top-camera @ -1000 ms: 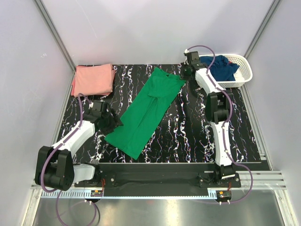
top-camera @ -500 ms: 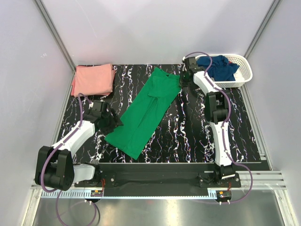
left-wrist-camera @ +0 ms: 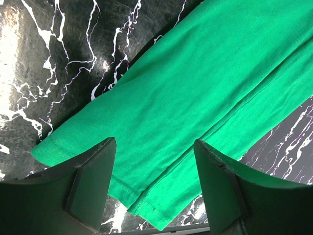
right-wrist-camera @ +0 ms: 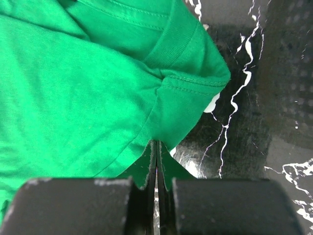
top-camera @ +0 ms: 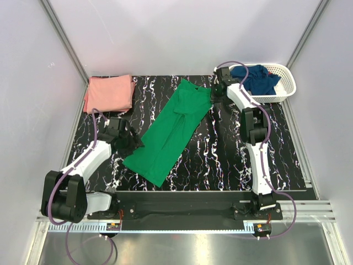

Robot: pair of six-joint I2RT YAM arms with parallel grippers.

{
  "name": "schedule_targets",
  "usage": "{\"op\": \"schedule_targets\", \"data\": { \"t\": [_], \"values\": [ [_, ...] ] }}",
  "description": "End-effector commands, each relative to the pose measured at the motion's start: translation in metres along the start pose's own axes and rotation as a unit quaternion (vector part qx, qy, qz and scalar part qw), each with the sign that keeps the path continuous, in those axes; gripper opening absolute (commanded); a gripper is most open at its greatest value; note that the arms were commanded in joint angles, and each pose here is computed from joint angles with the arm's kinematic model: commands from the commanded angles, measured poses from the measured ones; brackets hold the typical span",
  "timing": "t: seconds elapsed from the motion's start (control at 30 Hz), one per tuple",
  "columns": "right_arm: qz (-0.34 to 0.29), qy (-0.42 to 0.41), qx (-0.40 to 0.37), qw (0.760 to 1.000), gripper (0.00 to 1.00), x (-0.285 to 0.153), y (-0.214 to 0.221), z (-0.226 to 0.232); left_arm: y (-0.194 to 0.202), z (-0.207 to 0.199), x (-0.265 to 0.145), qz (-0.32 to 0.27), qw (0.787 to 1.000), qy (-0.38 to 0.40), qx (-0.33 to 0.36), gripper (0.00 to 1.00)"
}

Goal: Fold and stack the t-shirts

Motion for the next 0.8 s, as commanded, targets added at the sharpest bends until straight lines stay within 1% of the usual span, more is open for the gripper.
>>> {"op": "schedule_targets", "data": {
  "t": [0.0, 0.07, 0.13, 0.17, 0.23, 0.27, 0.3, 0.37, 0.47, 0.53, 0.6, 0.73, 0.77],
  "values": [
    [-0.085, -0.033, -0.013, 0.996, 0.0, -0.068, -0.055, 0.028, -0.026, -0.013, -0.016, -0.056, 0.998, 0.008, 0.019, 0.71],
    [-0.082, -0.068, 0.004, 0.994, 0.0, -0.081, -0.055, 0.04, -0.03, -0.012, -0.014, -0.056, 0.998, 0.009, 0.015, 0.72],
    [-0.08, -0.087, 0.013, 0.993, 0.0, -0.085, -0.05, 0.048, -0.028, -0.008, -0.004, -0.031, 0.999, 0.018, -0.006, 0.72],
    [-0.066, -0.089, 0.024, 0.994, 0.0, -0.084, -0.039, 0.052, -0.021, -0.006, 0.002, -0.019, 0.999, 0.027, -0.008, 0.72],
    [-0.062, -0.102, 0.034, 0.992, 0.0, -0.082, -0.03, 0.057, -0.012, -0.001, 0.01, -0.009, 0.999, 0.03, -0.008, 0.72],
    [-0.046, -0.1, 0.051, 0.993, 0.0, -0.078, -0.017, 0.055, -0.01, -0.001, 0.013, -0.006, 0.999, 0.044, -0.004, 0.72],
    [-0.05, -0.104, 0.055, 0.992, 0.0, -0.075, -0.015, 0.055, -0.001, 0.004, 0.017, 0.006, 0.999, 0.04, -0.003, 0.72],
    [-0.034, -0.109, 0.068, 0.991, 0.0, -0.067, -0.001, 0.054, 0.006, 0.009, 0.024, 0.023, 0.999, 0.033, 0.002, 0.72],
    [-0.024, -0.121, 0.076, 0.99, 0.0, -0.056, 0.008, 0.055, 0.016, 0.015, 0.031, 0.041, 0.999, 0.034, -0.003, 0.72],
    [-0.016, -0.128, 0.076, 0.989, 0.0, -0.05, 0.011, 0.055, 0.022, 0.017, 0.034, 0.053, 0.998, 0.034, -0.009, 0.72],
    [-0.008, -0.119, 0.065, 0.991, 0.0, -0.04, 0.016, 0.05, 0.027, 0.018, 0.037, 0.065, 0.997, 0.034, -0.011, 0.72],
    [0.005, -0.071, 0.02, 0.997, 0.0, -0.023, 0.022, 0.034, 0.044, 0.017, 0.038, 0.084, 0.996, 0.033, -0.019, 0.72],
    [0.006, -0.063, -0.001, 0.998, 0.0, -0.016, 0.022, 0.03, 0.052, 0.02, 0.038, 0.092, 0.995, 0.03, -0.022, 0.72]
  ]
}}
Point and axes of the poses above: each gripper's point midway between its finger pads, its own x axis out along the fingers, its own z axis along the line the jaws close on, y = z × x, the point moved 7 cm from there along -x, back along the fingers, and after that the axes turned 6 degrees about x, right-handed, at the moved point
